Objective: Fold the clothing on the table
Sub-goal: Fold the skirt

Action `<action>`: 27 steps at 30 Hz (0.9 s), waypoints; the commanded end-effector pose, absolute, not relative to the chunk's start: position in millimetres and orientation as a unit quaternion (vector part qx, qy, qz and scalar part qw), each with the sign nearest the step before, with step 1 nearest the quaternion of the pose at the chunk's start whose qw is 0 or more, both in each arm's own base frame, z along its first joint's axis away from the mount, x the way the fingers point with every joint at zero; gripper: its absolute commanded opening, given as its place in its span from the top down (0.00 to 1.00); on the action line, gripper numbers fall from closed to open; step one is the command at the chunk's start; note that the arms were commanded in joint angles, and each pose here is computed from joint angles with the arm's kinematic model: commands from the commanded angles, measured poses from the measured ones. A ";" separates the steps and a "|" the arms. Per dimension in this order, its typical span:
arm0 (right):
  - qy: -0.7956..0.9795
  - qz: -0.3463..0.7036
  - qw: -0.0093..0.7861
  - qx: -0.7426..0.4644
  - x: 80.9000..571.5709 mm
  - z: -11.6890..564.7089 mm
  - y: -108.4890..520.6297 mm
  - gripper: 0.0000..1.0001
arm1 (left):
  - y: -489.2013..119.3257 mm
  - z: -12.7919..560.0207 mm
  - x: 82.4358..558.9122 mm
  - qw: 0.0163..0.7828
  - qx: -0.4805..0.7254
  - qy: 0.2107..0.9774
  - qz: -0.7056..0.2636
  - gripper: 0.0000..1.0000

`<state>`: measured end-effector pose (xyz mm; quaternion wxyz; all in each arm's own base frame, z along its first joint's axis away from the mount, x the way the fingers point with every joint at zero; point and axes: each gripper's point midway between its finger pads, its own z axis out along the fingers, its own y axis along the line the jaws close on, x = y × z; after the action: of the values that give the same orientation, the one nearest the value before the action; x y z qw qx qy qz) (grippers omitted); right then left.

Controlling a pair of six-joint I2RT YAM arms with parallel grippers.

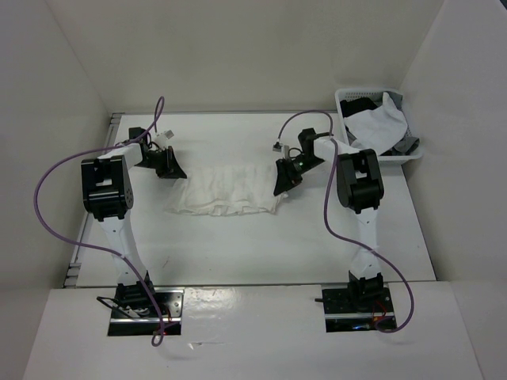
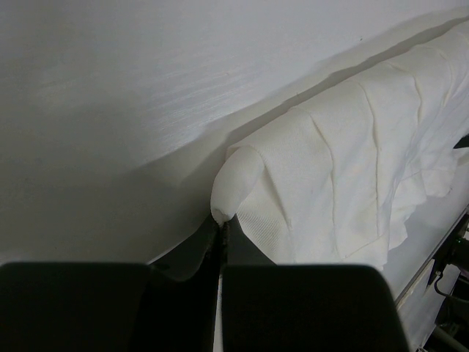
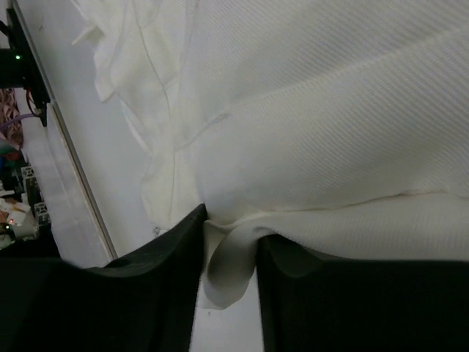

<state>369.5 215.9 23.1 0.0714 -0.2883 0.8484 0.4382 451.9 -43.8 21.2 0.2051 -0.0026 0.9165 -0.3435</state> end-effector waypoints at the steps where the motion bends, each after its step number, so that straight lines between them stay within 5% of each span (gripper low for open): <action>1: 0.850 0.424 0.065 -0.306 367.3 9.4 223.2 0.67 | -46.1 8.6 441.8 0.183 -0.006 0.922 -0.341 1.00; 6: 0.864 0.399 0.059 -0.301 368.6 3.0 221.4 1.00 | -46.2 6.0 439.0 0.180 -0.004 0.923 -0.341 1.00; 27: 0.937 0.081 0.186 -0.284 472.2 47.5 101.9 1.00 | -73.0 19.1 437.0 0.170 0.024 0.904 -0.392 1.00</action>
<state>437.1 144.8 17.9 0.1305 -0.2810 0.9300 0.1979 435.7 -73.3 21.9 0.1683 0.0119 0.9070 -0.3859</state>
